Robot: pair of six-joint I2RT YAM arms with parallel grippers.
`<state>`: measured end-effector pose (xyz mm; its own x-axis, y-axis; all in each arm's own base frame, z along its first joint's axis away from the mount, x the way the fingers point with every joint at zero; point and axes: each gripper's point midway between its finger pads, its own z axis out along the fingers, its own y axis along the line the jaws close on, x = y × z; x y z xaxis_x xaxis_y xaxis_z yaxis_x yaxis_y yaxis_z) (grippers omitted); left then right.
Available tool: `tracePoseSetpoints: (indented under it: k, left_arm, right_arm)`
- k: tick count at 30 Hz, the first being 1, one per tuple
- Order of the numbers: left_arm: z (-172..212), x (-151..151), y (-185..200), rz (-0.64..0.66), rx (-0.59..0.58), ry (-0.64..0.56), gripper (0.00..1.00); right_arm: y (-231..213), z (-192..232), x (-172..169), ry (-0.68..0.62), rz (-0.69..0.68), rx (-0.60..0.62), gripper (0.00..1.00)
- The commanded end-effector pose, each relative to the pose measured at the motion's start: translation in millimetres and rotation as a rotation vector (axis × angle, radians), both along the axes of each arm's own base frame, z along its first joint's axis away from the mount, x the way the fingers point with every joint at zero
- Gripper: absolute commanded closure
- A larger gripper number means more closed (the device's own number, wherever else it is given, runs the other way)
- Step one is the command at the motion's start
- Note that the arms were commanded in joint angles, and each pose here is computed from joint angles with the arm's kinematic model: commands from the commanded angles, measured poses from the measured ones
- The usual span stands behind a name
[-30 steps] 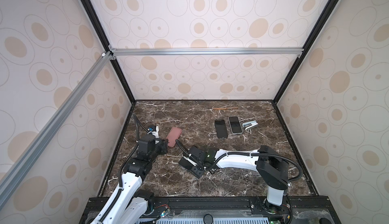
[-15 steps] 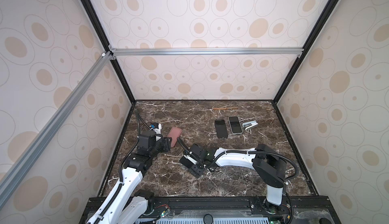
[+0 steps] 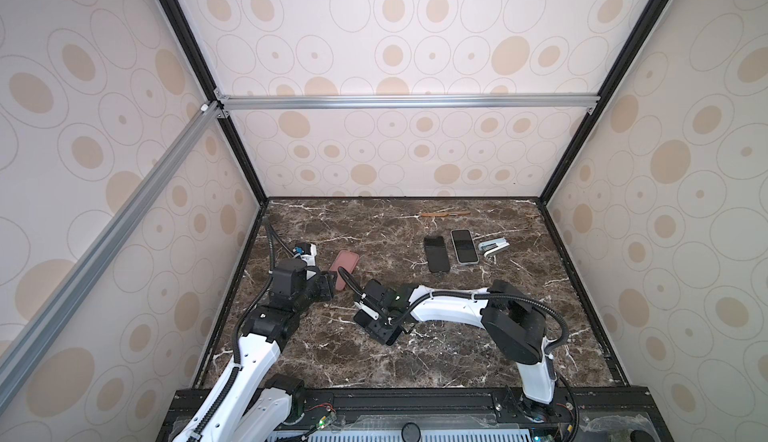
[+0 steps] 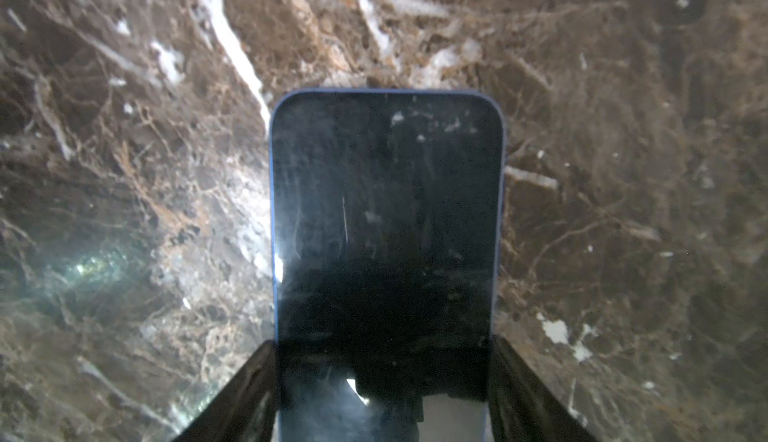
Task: Put the phone into the phone case
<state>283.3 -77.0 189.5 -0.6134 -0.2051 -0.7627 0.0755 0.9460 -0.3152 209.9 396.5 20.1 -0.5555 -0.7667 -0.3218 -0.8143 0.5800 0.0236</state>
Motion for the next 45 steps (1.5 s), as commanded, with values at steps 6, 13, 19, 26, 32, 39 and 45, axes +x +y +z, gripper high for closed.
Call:
tracePoseSetpoints:
  k: [6,13,19,26,32,39,45]
  left_arm:
    - [-0.7,0.0,-8.8,-0.048,-0.022,0.034,0.52]
    - [-10.9,-2.4,-32.3,-0.171,-0.076,0.112,0.52]
    - [-7.5,-10.1,-58.3,-0.307,-0.160,0.181,0.50]
    - [-0.6,-17.9,-79.5,-0.421,-0.248,0.240,0.48]
    - [3.5,-23.4,-87.7,-0.478,-0.272,0.280,0.48]
    - [20.6,-37.2,-102.9,-0.573,-0.368,0.267,0.61]
    - [37.9,-41.5,-107.6,-0.602,-0.417,0.205,1.00]
  right_arm:
    - [-10.2,14.9,2.0,-0.050,-0.006,0.011,0.46]
    - [-6.3,43.1,12.5,-0.166,0.001,0.127,0.48]
    - [-5.8,77.2,19.9,-0.286,0.002,0.255,0.48]
    - [-2.9,126.2,24.4,-0.421,0.048,0.384,0.48]
    - [-0.6,171.2,21.1,-0.506,0.098,0.495,0.48]
    - [2.1,196.8,20.5,-0.560,0.137,0.536,0.49]
    - [1.4,208.1,20.9,-0.582,0.135,0.554,0.48]
